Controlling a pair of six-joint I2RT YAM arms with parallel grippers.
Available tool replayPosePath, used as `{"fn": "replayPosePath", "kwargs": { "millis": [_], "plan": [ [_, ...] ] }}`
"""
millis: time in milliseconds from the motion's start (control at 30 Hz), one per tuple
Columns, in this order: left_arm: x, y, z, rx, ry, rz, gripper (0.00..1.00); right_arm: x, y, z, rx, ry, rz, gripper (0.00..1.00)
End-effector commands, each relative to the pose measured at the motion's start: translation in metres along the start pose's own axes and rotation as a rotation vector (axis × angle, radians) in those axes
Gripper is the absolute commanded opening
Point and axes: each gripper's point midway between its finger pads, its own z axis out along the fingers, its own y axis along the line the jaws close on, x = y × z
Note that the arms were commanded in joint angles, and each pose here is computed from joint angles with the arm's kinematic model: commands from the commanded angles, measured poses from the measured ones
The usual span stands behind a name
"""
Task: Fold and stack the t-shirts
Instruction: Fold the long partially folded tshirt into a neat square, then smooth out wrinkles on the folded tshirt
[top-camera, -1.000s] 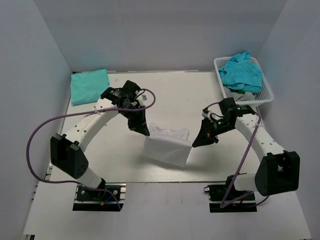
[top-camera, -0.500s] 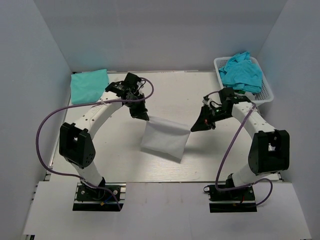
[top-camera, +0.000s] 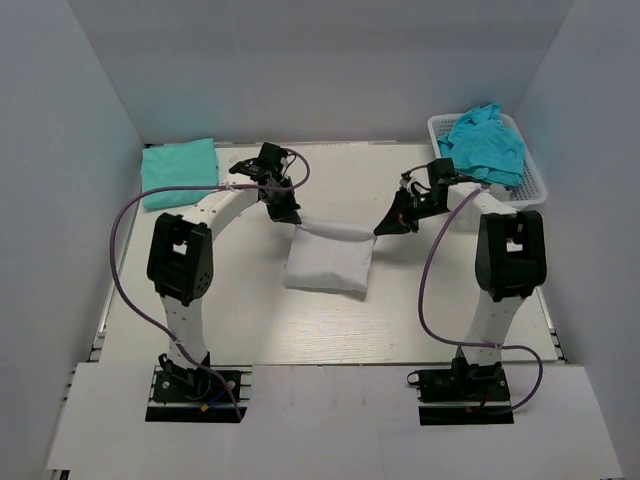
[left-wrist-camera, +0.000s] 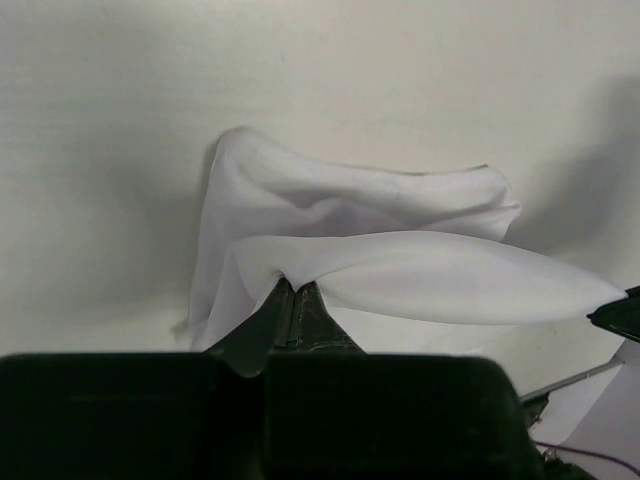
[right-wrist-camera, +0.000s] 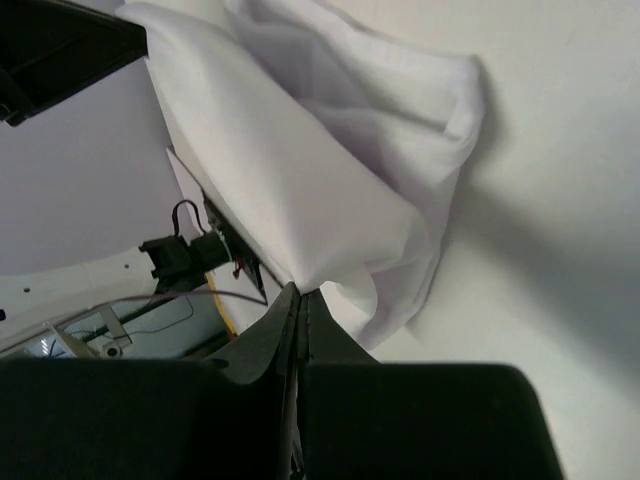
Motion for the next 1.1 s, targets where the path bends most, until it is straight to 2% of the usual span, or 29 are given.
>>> {"fn": "replayPosePath", "kwargs": {
  "millis": [0,133,233,300,333,367,400,433,467,500,533,733,833,900,1067],
  "plan": [
    [-0.045,0.000,0.002,0.019,-0.115,-0.020,0.00,-0.043,0.005,0.007,-0.043,-0.077,-0.087,0.00],
    [-0.052,0.006,0.024,0.036,-0.093,-0.048,0.00,-0.065,-0.024,0.029,-0.039,-0.066,-0.017,0.00],
    [-0.056,0.014,0.041,0.019,-0.077,-0.071,0.01,-0.084,-0.020,0.036,-0.079,-0.073,-0.048,0.00],
    [-0.059,0.008,0.044,0.041,-0.069,-0.069,0.11,-0.091,-0.029,0.046,-0.093,-0.062,-0.032,0.01],
    [-0.060,0.014,0.048,0.033,-0.064,-0.079,0.19,-0.095,-0.029,0.048,-0.097,-0.065,-0.037,0.12],
    [-0.062,0.011,0.048,0.047,-0.069,-0.076,0.43,-0.106,-0.022,0.047,-0.112,-0.078,-0.062,0.59],
    [-0.062,0.011,0.048,0.047,-0.069,-0.086,0.51,-0.108,-0.019,0.047,-0.114,-0.078,-0.057,0.89],
    [-0.064,0.010,0.044,0.044,-0.082,-0.085,0.58,-0.113,-0.013,0.045,-0.117,-0.085,-0.078,0.90],
    [-0.065,0.012,0.044,0.036,-0.087,-0.085,0.79,-0.116,-0.003,0.039,-0.122,-0.097,-0.101,0.90],
    [-0.069,0.010,0.038,0.037,-0.107,-0.083,0.93,-0.119,0.001,0.034,-0.119,-0.110,-0.118,0.90],
    [-0.074,0.009,0.027,0.026,-0.135,-0.081,1.00,-0.118,0.003,0.032,-0.115,-0.116,-0.128,0.90],
    [-0.085,-0.003,-0.011,0.052,-0.218,-0.067,1.00,-0.093,0.034,0.009,-0.096,-0.131,-0.216,0.90],
    [-0.082,-0.026,-0.026,0.126,-0.241,-0.001,1.00,-0.073,0.046,0.007,-0.096,-0.116,-0.236,0.90],
    [-0.074,-0.042,-0.021,0.235,-0.209,0.023,1.00,-0.064,0.050,0.010,-0.114,-0.120,-0.218,0.90],
    [-0.065,-0.062,-0.008,0.343,-0.157,0.046,1.00,-0.064,0.053,0.018,-0.167,-0.128,-0.223,0.90]
  ]
}}
